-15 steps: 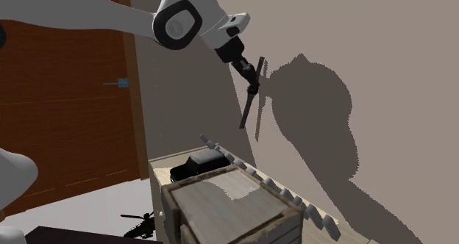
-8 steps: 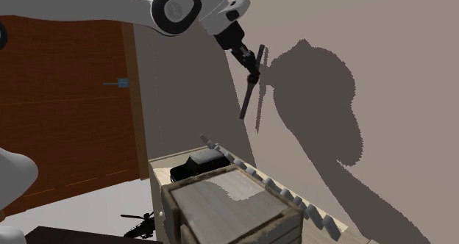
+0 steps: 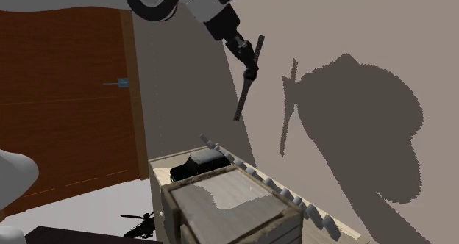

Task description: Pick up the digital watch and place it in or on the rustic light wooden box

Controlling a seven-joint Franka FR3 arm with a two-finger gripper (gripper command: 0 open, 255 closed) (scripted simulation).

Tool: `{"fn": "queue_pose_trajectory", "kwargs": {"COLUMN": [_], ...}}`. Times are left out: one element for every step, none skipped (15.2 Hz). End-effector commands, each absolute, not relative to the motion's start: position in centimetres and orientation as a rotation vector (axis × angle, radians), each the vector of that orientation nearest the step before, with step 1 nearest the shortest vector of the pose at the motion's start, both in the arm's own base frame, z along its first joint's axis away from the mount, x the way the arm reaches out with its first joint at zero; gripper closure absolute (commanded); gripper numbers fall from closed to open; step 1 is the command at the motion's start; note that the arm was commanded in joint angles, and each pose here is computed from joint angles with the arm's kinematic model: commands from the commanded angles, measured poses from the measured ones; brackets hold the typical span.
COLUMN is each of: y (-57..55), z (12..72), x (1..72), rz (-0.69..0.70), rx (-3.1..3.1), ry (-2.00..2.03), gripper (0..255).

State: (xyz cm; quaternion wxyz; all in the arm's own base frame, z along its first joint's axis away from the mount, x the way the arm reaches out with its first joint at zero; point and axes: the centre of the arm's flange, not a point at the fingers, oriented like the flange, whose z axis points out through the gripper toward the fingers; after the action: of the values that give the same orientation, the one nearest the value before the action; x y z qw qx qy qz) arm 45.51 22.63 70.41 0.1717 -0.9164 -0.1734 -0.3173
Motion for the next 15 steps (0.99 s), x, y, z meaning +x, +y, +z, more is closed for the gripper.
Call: {"fn": "queue_pose_trajectory", "kwargs": {"y": [19.8,18.5,17.2,15.9,14.6,13.3,12.0,10.7,9.4,8.1,6.8,5.5,4.1,2.8,1.5], "z": [70.9,71.1,71.2,71.4,71.5,71.6,71.8,71.9,72.1,72.2,72.3,72.5,72.6,72.7,72.9], "x": [45.0,44.9,44.8,44.6,44.5,44.4,44.2,44.1,43.9,43.8,43.7,43.5,43.4,43.3,43.1], "rz": [-0.900,-0.900,-0.900,-0.900,-0.900,-0.900,-0.900,-0.900,-0.900,-0.900,-0.900,-0.900,-0.900,-0.900,-0.900], "rx": [-2.600,-2.600,-2.600,-2.600,-2.600,-2.600,-2.600,-2.600,-2.600,-2.600,-2.600,-2.600,-2.600,-2.600,-2.600], "ry": [-0.494,-0.494,-0.494,-0.494,-0.494,-0.494,-0.494,-0.494,-0.494,-0.494,-0.494,-0.494,-0.494,-0.494,-0.494], "gripper": [255,255,255,255,255,255,255,255,255,255,255,255,255,255,255]}}
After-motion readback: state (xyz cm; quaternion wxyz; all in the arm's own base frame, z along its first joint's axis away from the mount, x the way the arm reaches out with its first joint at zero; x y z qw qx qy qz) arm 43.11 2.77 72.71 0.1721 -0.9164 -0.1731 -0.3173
